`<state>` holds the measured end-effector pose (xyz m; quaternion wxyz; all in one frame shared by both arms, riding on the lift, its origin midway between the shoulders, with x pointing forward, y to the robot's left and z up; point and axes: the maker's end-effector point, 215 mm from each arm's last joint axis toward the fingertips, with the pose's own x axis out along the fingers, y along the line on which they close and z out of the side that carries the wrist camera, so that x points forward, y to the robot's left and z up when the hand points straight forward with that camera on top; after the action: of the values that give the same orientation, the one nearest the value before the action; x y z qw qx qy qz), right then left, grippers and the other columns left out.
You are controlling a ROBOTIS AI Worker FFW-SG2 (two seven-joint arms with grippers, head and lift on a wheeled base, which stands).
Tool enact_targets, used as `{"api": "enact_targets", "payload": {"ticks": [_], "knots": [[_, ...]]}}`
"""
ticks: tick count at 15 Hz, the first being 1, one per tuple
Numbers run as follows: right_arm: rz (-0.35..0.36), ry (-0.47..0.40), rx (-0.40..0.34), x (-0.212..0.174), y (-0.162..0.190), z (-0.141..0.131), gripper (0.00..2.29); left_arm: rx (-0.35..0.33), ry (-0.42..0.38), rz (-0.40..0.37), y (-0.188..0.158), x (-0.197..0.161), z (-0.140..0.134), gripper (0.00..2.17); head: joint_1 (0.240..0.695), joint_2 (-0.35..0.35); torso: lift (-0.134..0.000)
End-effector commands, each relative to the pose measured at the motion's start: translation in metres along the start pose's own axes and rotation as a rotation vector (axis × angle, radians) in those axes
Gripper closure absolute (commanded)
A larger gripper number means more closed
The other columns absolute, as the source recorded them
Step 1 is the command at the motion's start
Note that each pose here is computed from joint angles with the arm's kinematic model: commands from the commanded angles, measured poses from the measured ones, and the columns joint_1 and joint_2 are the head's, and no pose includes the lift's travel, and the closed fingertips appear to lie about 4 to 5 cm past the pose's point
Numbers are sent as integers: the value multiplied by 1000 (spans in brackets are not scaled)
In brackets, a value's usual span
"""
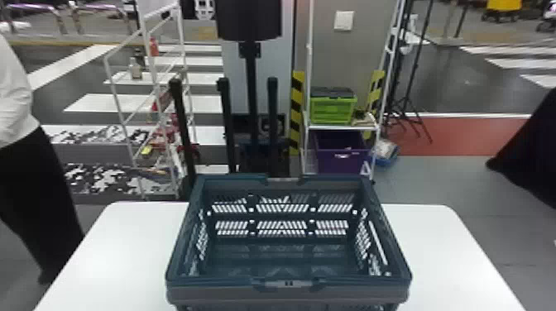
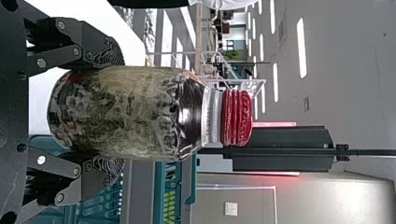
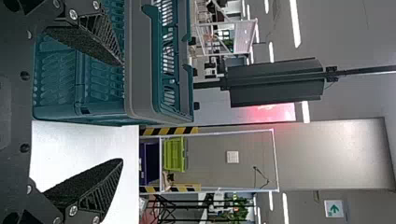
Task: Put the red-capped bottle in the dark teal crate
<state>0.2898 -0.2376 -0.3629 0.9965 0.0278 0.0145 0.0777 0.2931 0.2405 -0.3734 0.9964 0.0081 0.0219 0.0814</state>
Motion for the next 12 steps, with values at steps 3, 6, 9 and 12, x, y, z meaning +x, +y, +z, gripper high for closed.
{"api": "enact_targets", "payload": {"ticks": [3, 6, 9, 12], "knots": [[0, 2, 0, 0, 0, -1, 154, 0, -1, 0, 0, 0, 1, 1615, 499, 0, 0], [0, -1, 0, 0, 0, 0, 154, -2, -6, 0, 0, 1, 3, 1615, 499, 0, 0], [0, -1, 0, 0, 0, 0, 154, -3, -12, 0, 0, 2, 6, 1615, 499, 0, 0], [0, -2, 2, 0, 1, 1, 154, 14, -38, 12, 9, 16, 28, 1615, 499, 0, 0]]}}
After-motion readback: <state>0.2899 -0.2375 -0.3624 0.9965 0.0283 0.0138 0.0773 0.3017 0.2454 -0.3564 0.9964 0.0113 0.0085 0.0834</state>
